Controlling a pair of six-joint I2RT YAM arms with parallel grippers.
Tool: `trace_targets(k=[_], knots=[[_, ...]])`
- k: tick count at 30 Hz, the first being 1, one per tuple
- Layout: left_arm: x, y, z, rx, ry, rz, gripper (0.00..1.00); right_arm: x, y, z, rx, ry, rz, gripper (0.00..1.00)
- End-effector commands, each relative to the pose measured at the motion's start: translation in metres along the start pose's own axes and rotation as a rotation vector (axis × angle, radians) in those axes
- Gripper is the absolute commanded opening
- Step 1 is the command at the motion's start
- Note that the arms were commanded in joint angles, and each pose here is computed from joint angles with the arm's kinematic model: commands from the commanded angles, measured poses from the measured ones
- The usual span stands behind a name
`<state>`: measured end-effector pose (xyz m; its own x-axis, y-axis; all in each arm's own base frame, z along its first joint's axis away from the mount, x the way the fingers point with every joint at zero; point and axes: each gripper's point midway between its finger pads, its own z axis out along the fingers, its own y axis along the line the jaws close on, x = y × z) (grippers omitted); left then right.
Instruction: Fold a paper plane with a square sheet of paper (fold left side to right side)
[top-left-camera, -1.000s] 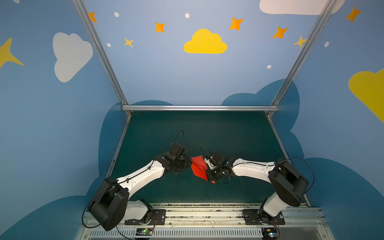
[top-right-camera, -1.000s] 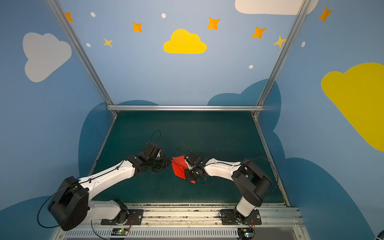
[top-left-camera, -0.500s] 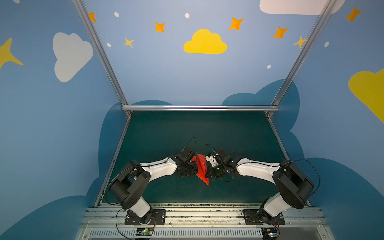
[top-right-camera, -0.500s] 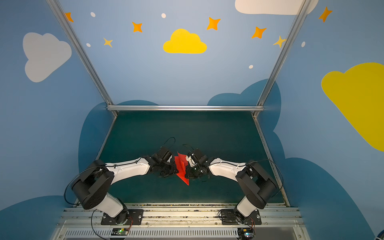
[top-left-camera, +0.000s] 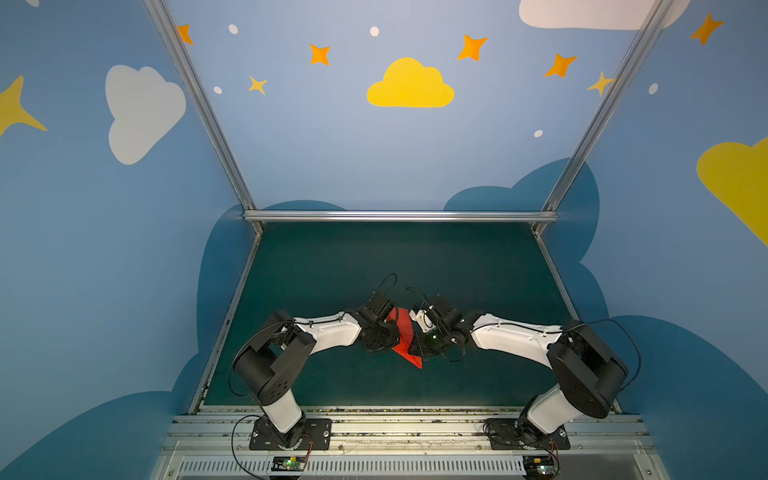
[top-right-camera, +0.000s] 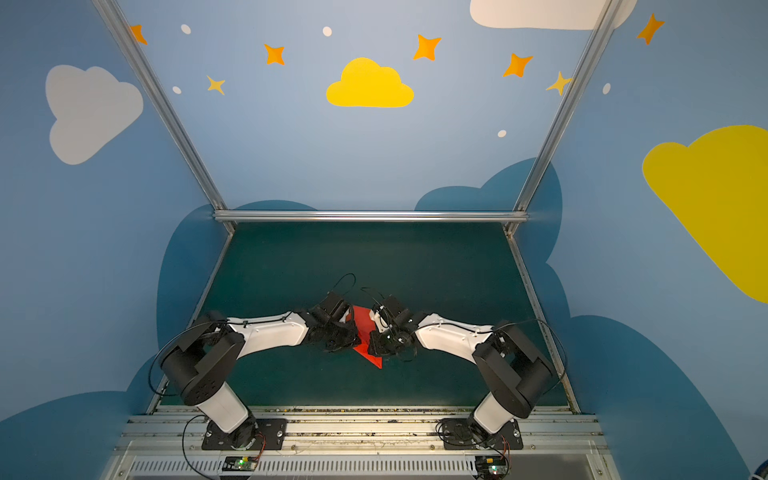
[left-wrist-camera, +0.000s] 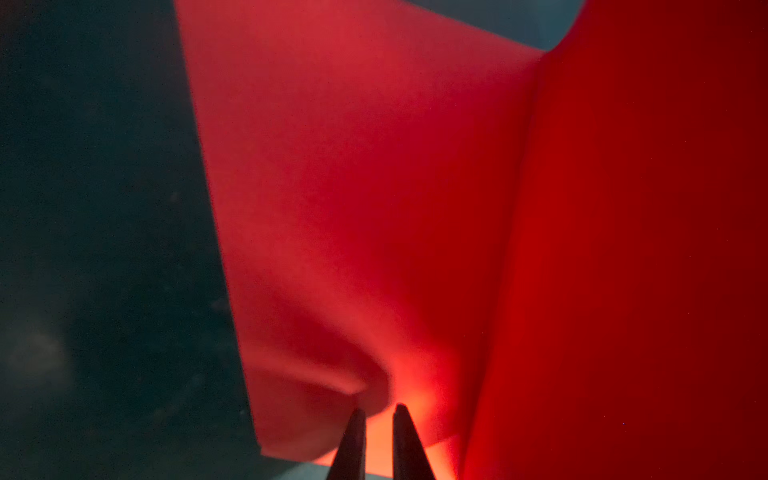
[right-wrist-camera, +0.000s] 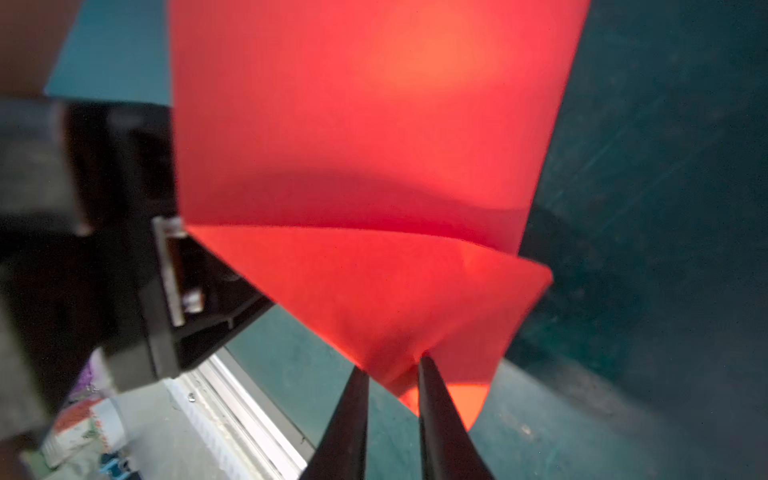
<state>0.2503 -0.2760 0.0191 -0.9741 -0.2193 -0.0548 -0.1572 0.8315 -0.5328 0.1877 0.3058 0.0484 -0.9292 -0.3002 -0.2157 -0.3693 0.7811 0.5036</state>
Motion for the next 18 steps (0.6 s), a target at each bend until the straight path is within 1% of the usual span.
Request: trace_targets(k=[1, 7, 18], knots=[[0.0088, 0.0176, 0.0114, -0.041, 0.030, -0.014, 0.14, 0.0002, -0.0026, -0.0033, 0.053, 0.006, -0.038, 0.27], [0.0119, 0.0216, 0.0154, -0.038, 0.039, -0.036, 0.12, -0.0003, -0.0001, -0.0024, 0.091, 0.013, -0.078, 0.32], [0.0116, 0.0218, 0.0145, -0.039, 0.036, -0.037, 0.09, 0.0007, 0.0051, -0.0035, 0.206, 0.029, -0.188, 0.35]])
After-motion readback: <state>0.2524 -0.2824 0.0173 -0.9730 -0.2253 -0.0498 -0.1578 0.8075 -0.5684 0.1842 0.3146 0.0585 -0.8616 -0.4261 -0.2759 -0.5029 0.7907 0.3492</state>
